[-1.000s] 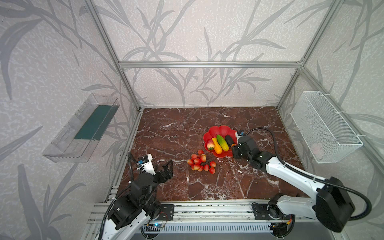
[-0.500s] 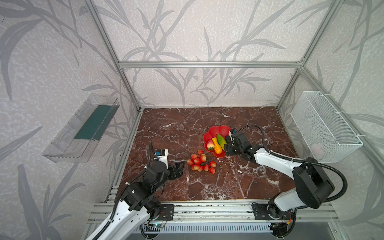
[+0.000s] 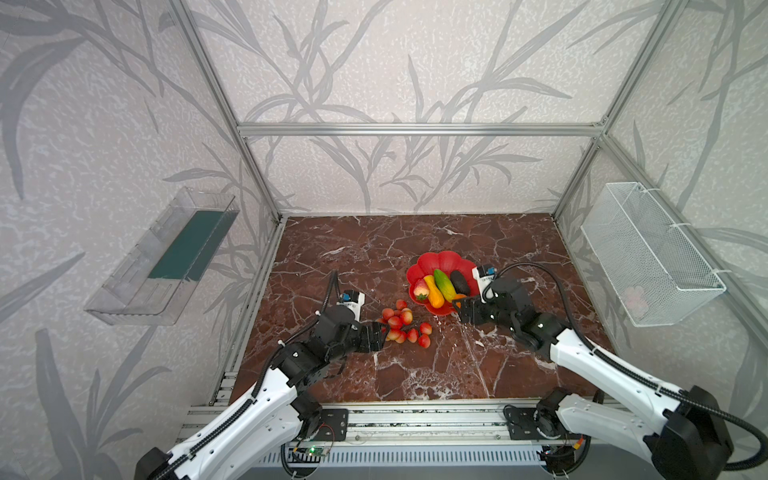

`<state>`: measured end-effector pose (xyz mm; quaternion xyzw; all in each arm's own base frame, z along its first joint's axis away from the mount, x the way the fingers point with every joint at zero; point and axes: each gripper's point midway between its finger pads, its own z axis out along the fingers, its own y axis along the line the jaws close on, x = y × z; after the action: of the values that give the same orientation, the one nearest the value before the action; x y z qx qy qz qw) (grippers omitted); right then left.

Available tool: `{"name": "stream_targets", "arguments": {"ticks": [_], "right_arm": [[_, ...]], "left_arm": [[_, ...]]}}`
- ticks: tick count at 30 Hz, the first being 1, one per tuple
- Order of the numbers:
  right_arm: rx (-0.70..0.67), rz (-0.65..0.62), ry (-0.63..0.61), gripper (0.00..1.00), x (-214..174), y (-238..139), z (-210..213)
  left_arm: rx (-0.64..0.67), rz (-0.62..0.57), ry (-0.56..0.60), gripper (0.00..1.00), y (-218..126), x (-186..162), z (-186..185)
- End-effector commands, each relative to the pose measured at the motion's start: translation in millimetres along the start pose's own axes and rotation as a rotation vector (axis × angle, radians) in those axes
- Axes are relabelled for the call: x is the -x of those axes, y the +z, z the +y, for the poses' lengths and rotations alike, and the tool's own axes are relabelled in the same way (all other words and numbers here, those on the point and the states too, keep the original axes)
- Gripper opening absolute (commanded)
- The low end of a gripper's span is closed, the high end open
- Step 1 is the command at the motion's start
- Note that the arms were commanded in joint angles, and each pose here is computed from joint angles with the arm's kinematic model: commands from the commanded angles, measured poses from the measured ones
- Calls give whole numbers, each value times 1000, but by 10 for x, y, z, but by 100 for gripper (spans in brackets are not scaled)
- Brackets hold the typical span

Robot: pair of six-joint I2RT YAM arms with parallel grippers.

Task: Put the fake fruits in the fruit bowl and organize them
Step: 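Grasp the strawberry bunch stem with the right gripper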

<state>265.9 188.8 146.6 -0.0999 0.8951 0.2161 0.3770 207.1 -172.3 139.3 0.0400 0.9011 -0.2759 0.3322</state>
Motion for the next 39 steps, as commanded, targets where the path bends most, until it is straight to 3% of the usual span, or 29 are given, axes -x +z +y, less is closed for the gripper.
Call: {"name": "stream_targets", "arguments": {"ticks": [1, 10, 16, 27, 39], "right_arm": [[0, 42, 40, 83, -208, -84, -39], [37, 96, 19, 82, -405, -19, 109], [62, 136, -23, 80, -506, 219, 429], [70, 193, -51, 76, -594, 783, 788], [96, 285, -293, 73, -612, 1253, 1235]], "left_arm": [[-63, -46, 70, 84, -23, 204, -246], [-26, 61, 129, 79, 337, -44, -261], [110, 77, 90, 76, 464, -182, 46], [241, 32, 22, 74, 291, -360, 472], [202, -93, -43, 74, -79, -299, 535]]}}
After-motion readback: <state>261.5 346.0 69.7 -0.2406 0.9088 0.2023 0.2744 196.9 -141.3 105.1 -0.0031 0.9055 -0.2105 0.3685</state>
